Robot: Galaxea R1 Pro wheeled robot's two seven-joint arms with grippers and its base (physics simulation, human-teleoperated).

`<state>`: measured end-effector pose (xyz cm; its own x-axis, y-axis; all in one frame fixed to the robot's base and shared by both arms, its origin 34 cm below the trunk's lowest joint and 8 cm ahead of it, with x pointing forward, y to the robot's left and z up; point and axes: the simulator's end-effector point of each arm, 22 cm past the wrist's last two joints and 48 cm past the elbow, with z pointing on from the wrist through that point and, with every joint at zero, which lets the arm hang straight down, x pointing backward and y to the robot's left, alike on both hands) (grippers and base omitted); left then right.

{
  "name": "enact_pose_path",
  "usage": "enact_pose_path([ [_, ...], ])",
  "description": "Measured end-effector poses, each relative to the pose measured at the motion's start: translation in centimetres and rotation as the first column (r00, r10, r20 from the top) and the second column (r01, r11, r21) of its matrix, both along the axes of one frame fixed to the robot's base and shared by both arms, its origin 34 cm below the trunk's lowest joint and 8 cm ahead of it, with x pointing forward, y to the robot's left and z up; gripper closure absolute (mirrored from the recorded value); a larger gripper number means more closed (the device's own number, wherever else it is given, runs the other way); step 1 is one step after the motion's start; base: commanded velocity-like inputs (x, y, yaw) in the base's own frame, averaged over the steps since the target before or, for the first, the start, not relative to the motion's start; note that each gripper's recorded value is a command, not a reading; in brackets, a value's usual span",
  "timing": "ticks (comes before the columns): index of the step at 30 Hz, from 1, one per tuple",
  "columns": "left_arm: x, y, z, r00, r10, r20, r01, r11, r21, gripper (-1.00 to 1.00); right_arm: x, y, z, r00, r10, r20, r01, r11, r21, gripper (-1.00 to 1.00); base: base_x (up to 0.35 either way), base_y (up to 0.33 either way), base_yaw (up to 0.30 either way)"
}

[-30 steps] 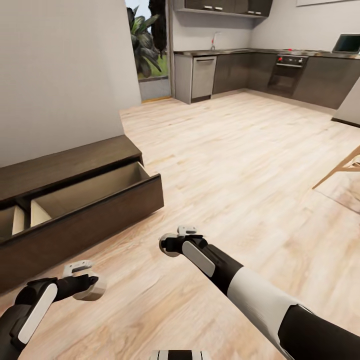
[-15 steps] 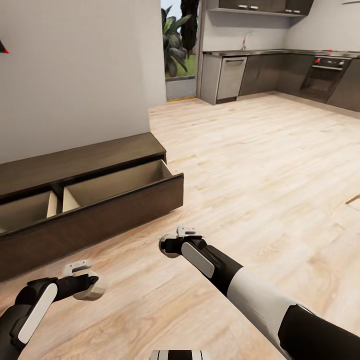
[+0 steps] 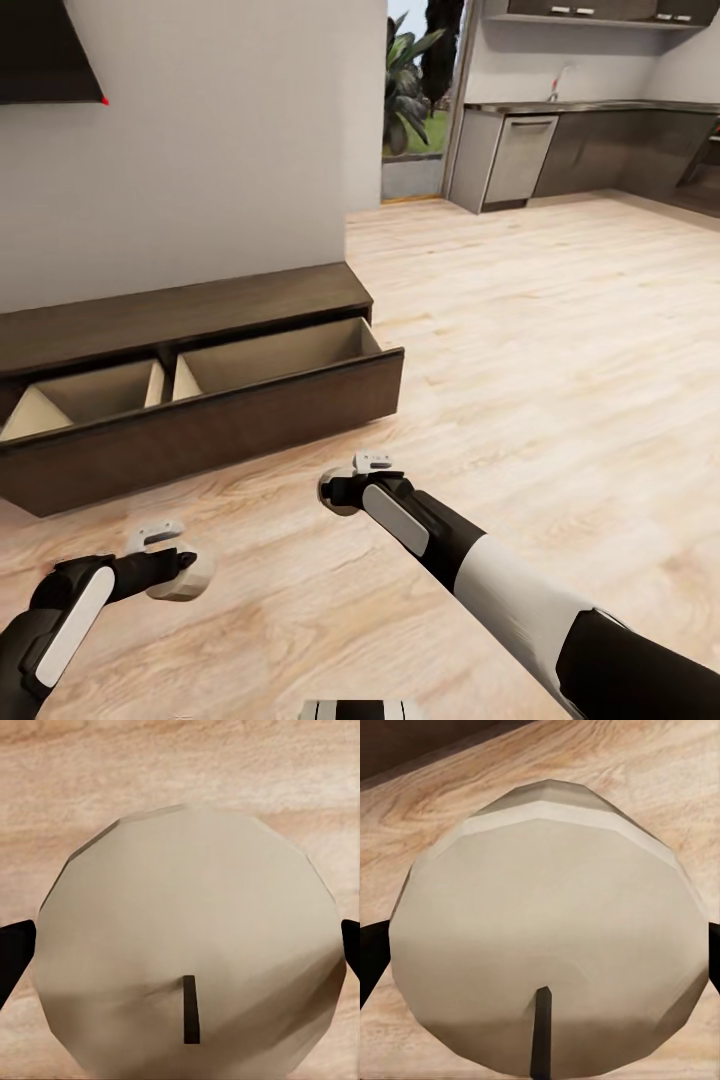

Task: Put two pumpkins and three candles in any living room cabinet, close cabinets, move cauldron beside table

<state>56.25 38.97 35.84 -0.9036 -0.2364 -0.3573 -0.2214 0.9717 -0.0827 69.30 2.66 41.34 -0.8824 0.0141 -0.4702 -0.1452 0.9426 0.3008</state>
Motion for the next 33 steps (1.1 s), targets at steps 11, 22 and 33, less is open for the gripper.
enact_pose_path([
  [11, 0.00, -0.02, -0.01, 1.000, 0.000, 0.000, 0.000, 1.000, 0.000, 1.00, 0.01, -0.01, 0.00, 1.000, 0.000, 0.000, 0.000, 1.000, -0.001, 1.00, 0.000, -0.272, 0.292],
  [22, -0.03, 0.03, -0.02, 1.000, -0.001, -0.001, 0.001, 1.000, 0.003, 1.00, -0.19, 0.45, 0.18, 1.000, 0.007, -0.003, -0.007, 1.000, 0.012, 1.00, 0.030, -0.113, 0.096],
  [33, 0.16, 0.00, 0.18, 1.000, 0.007, 0.005, -0.007, 1.000, -0.007, 1.00, -0.16, 0.43, 0.16, 1.000, 0.009, 0.001, -0.009, 1.000, 0.010, 1.00, 0.049, -0.021, 0.000],
])
